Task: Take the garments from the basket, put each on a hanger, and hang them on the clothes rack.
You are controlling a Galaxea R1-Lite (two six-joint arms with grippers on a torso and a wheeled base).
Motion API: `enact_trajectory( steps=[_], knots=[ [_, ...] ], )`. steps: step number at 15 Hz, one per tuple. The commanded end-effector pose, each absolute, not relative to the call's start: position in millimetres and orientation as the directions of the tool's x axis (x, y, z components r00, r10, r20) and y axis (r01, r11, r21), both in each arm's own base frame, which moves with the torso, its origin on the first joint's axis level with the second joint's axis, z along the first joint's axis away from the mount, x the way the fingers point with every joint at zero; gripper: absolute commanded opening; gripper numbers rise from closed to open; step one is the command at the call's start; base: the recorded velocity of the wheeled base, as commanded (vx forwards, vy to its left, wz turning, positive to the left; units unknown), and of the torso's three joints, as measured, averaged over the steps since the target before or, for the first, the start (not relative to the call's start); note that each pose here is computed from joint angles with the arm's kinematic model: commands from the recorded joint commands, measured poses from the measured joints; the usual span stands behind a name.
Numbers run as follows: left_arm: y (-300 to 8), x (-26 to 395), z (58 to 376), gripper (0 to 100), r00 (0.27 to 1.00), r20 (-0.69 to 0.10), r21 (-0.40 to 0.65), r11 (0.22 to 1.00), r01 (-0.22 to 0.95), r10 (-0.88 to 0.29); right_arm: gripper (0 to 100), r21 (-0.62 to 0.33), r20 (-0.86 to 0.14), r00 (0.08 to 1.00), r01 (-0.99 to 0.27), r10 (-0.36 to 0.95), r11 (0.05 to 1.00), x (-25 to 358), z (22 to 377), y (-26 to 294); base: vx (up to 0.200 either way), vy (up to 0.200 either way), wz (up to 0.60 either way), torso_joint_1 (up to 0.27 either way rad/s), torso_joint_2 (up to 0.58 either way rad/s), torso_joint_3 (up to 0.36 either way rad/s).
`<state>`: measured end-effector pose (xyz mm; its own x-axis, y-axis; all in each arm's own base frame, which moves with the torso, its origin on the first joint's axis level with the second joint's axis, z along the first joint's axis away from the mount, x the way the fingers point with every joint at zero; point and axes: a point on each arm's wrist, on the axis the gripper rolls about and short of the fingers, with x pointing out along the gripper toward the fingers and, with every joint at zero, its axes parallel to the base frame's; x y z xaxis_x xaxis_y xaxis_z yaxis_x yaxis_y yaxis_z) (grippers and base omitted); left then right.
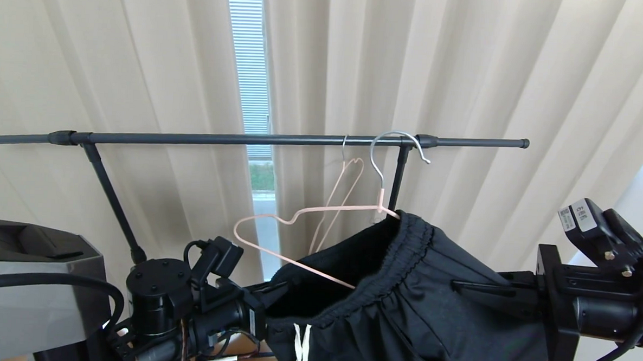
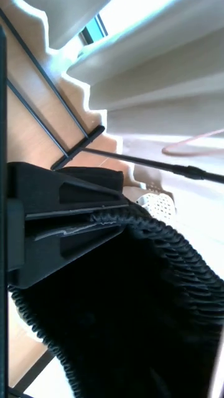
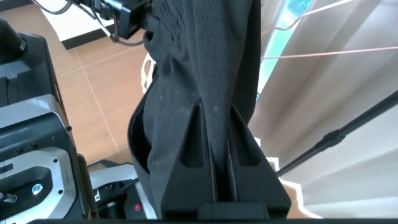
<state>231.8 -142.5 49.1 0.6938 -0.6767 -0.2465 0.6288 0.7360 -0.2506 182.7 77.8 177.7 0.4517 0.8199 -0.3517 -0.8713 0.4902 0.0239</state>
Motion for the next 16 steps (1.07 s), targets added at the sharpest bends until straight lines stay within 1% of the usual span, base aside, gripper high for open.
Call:
enact_trajectory(
  steps=[1,6,8,16],
  knots=[
    [-139,235,50,0,0.707,-0.239,-0.25,0.745,0.618,-0.666,0,0.031,-0.36,0.459,-0.864,0.812,0.502,183,174,75,0.0,0.0,0.0,0.0,0.0,0.0],
    [-130,247,52,0,0.742,-0.217,-0.245,0.771,0.587,-0.634,0,0.031,-0.368,0.457,-0.864,0.809,0.502,181,171,74,0.0,0.0,0.0,0.0,0.0,0.0],
    [-124,256,52,0,0.764,-0.21,-0.244,0.789,0.564,-0.61,0,0.006,-0.378,0.452,-0.871,0.808,0.49,179,168,73,0.0,0.0,0.0,0.0,0.0,0.0],
    [-112,269,53,0,0.801,-0.19,-0.241,0.818,0.523,-0.568,0,-0.055,-0.408,0.455,-0.878,0.792,0.476,178,157,68,0.0,0.0,0.0,0.0,0.0,0.0]
  ],
)
